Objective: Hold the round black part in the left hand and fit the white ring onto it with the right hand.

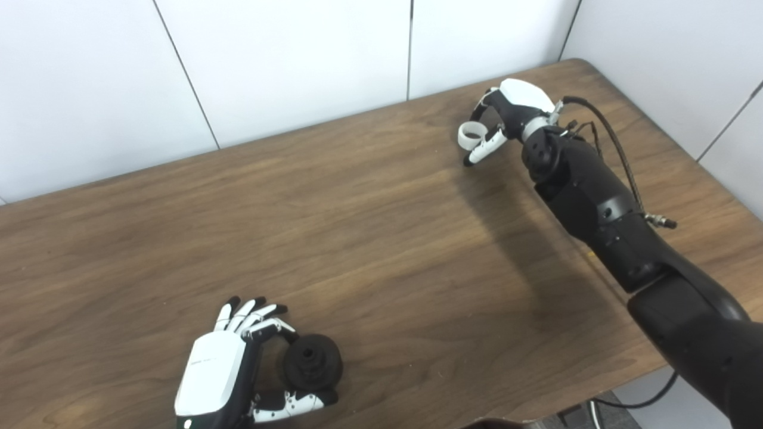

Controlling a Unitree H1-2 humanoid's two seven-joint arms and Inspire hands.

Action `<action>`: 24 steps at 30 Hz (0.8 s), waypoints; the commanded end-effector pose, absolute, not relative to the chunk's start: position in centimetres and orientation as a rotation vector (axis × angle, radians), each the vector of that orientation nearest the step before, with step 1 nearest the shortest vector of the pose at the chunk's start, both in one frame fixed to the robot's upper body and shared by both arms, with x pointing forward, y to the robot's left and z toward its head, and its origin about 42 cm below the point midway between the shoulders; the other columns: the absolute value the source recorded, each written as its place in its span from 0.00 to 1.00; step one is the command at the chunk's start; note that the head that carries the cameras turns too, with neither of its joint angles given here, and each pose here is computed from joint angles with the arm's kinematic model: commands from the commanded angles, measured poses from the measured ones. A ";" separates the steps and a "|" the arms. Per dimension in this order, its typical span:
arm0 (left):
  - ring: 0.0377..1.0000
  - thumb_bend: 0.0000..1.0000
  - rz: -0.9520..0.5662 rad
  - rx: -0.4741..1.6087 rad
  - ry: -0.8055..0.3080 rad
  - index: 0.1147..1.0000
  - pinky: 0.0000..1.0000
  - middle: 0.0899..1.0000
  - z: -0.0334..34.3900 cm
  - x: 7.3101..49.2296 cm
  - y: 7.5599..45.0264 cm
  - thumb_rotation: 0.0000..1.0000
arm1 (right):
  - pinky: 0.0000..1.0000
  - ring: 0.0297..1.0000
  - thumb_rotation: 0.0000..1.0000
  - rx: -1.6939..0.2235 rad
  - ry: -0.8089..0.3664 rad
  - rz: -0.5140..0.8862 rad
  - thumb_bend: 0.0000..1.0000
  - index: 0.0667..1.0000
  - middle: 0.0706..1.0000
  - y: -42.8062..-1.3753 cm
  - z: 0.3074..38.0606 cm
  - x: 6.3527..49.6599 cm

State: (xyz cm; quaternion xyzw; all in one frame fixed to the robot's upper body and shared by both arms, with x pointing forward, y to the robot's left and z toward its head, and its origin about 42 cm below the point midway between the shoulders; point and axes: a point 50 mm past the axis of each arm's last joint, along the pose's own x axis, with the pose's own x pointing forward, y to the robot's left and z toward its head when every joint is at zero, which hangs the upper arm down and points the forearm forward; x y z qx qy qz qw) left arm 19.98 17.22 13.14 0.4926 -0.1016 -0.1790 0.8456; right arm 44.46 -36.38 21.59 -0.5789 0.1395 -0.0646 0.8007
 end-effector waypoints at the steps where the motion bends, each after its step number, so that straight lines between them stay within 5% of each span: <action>1: 0.91 0.52 -0.408 1.071 -0.178 0.42 1.00 0.79 12.7 19.3 17.4 0.06 | 1.00 0.99 0.16 -1.259 0.211 -0.203 0.81 0.58 0.91 -37.0 24.7 45.3; 2: 0.91 0.52 -0.408 1.072 -0.180 0.42 1.00 0.80 12.7 19.3 17.4 0.06 | 1.00 0.99 0.15 -1.255 0.207 -0.203 0.64 0.51 0.90 -37.0 24.7 45.3; 5: 0.91 0.52 -0.407 1.072 -0.184 0.42 1.00 0.79 12.7 19.3 17.4 0.06 | 1.00 0.98 0.14 -1.257 0.196 -0.205 0.54 0.46 0.88 -37.2 24.6 45.2; 24: 0.92 0.52 -0.410 1.079 -0.181 0.42 1.00 0.80 13.0 19.2 16.9 0.06 | 1.00 0.98 0.13 -1.266 0.095 -0.140 0.52 0.45 0.86 -36.2 24.9 43.8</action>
